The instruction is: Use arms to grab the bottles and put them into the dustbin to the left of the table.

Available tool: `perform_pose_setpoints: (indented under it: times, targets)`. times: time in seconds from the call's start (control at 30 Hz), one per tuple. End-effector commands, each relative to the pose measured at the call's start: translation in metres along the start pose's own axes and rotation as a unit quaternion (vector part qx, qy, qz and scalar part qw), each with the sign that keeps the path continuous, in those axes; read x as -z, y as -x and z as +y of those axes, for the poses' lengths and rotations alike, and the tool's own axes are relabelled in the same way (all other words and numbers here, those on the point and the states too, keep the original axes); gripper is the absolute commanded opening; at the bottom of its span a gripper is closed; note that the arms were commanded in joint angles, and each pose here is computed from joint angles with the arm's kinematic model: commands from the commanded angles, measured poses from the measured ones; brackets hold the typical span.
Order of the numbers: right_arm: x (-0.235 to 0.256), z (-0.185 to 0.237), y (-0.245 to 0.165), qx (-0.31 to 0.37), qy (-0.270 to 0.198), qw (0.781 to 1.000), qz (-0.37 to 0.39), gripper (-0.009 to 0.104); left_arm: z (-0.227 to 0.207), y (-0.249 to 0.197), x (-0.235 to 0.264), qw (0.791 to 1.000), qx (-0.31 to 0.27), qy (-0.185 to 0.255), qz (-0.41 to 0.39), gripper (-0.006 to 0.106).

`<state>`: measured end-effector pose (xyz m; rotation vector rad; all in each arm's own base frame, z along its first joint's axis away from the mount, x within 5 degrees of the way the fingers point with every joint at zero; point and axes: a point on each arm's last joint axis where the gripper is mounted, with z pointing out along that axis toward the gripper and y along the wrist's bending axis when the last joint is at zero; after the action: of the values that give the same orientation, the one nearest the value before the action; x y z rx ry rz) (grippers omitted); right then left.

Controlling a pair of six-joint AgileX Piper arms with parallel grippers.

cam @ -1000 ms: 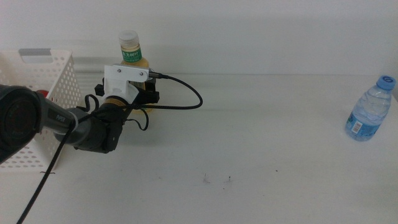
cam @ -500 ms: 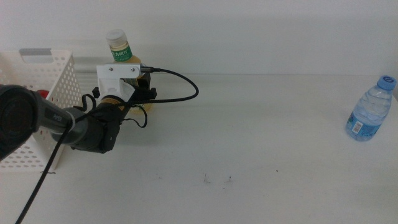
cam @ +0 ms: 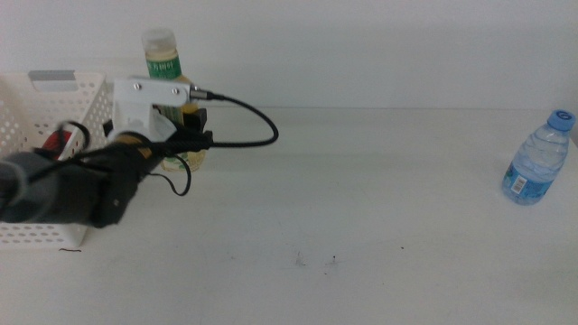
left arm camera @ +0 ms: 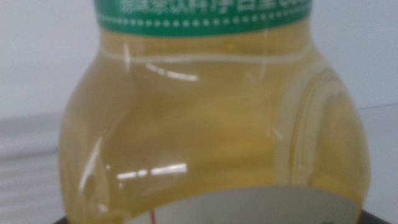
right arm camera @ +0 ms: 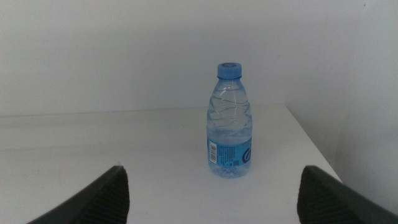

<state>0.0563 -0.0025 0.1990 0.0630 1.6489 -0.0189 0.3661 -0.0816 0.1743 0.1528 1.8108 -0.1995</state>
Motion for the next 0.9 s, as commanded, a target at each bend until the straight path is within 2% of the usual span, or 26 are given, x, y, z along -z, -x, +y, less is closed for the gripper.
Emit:
perform_pose_setpoints:
  times: [0.0, 0.1, 0.23, 0.5, 0.6, 0.87]
  targets:
    - [0.000, 0.000, 0.000, 0.006, 0.000, 1.000, -0.004, 0.093, -0.010, 0.039, 0.020, 0.999, -0.019, -0.019, -0.043, 0.014]
    - [0.000, 0.000, 0.000, 0.006, 0.000, 1.000, -0.004, 0.093, -0.018, 0.067, 0.045, 0.998, -0.034, -0.032, -0.038, 0.014]
    - [0.000, 0.000, 0.000, 0.006, 0.000, 1.000, -0.004, 0.093, -0.018, 0.097, 0.078, 0.999, -0.008, -0.025, -0.021, 0.014]
    - [0.000, 0.000, 0.000, 0.006, 0.000, 1.000, -0.004, 0.093, -0.015, 0.136, 0.110, 0.991, -0.007, 0.007, 0.131, 0.014]
    - [0.000, 0.000, 0.000, 0.006, 0.000, 1.000, -0.004, 0.093, -0.007, 0.150, 0.116, 0.985, -0.023, 0.023, 0.171, 0.014]
    - [0.000, 0.000, 0.000, 0.006, 0.000, 1.000, -0.004, 0.093, 0.047, 0.182, 0.127, 0.972, -0.011, 0.088, 0.217, 0.014]
